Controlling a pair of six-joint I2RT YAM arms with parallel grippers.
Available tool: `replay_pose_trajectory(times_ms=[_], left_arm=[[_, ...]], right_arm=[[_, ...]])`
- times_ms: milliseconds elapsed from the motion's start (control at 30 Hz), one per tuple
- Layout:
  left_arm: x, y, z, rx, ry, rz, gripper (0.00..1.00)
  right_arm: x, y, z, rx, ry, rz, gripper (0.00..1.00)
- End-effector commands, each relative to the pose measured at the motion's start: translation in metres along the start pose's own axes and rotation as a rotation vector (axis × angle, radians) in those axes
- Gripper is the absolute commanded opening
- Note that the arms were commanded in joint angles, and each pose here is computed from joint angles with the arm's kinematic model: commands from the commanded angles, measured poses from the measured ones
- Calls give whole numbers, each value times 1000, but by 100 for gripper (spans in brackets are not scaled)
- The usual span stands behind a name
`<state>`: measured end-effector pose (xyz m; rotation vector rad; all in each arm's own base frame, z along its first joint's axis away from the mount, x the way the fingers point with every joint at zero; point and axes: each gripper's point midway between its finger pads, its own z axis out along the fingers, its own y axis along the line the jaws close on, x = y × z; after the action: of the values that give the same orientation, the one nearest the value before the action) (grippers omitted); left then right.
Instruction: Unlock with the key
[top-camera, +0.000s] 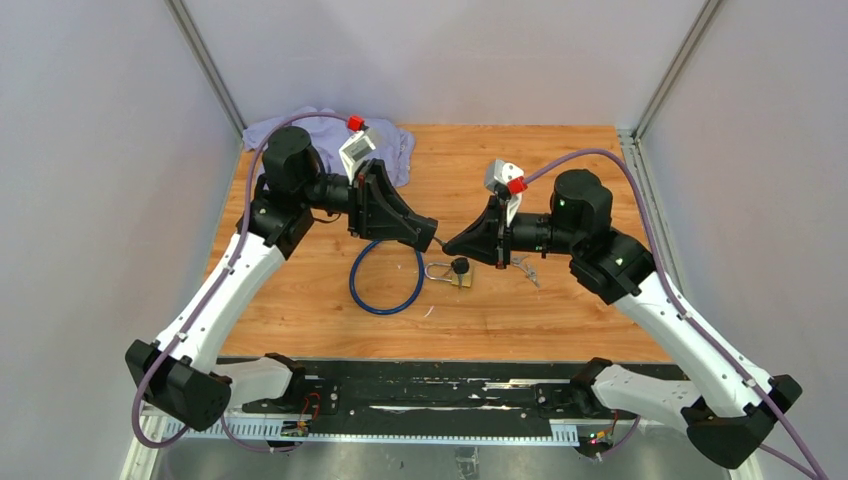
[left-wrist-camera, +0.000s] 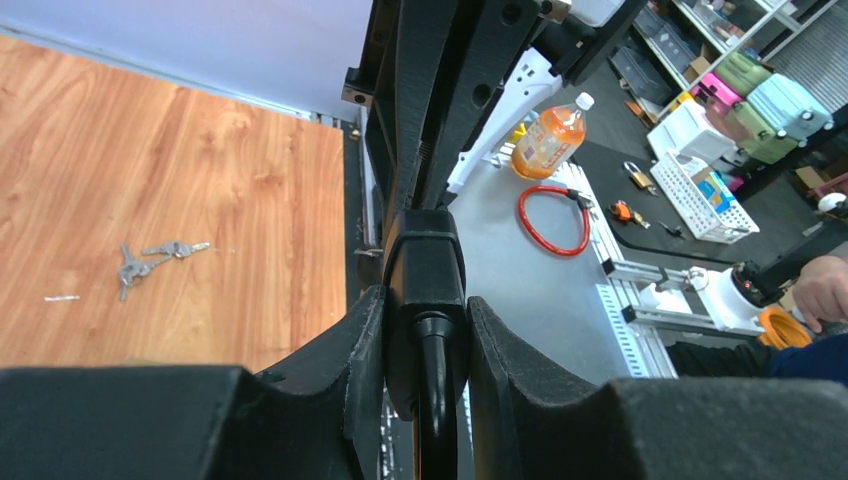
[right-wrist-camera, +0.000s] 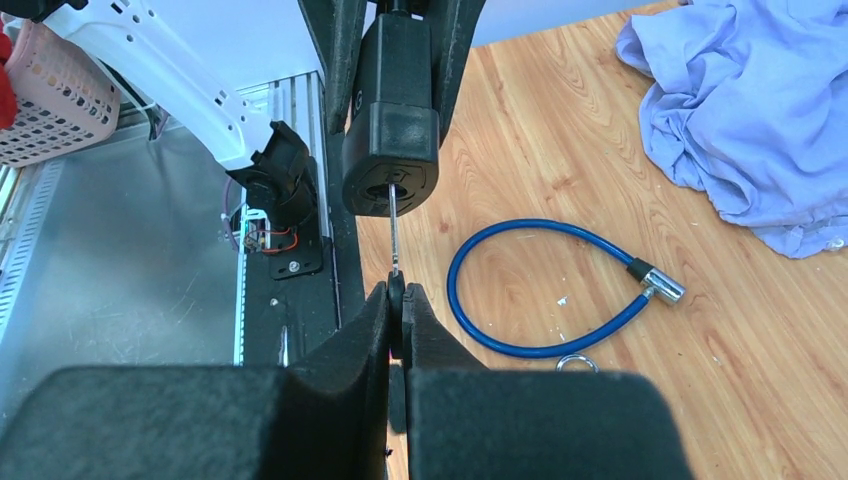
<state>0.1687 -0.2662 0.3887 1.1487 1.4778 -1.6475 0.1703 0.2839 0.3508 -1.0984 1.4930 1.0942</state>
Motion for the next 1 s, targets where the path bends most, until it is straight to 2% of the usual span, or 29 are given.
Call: replay_pose_trajectory(times_ms=[0, 200, 600, 867, 967], left_arm=[[-14, -83, -17, 210, 60, 196, 0], [-26, -71, -24, 162, 38, 245, 0], [4, -60, -24, 161, 44, 183, 0], [-2, -55, -21, 157, 36, 198, 0], [-11, -24, -32, 80, 6, 215, 0]], right_arm=[[42, -41, -10, 164, 190, 82, 1], [59, -31, -23, 167, 276, 129, 1], [70, -18, -56, 207, 364, 145, 1], [68, -26, -32, 155, 336, 220, 1], [67, -42, -25, 213, 314, 215, 0]])
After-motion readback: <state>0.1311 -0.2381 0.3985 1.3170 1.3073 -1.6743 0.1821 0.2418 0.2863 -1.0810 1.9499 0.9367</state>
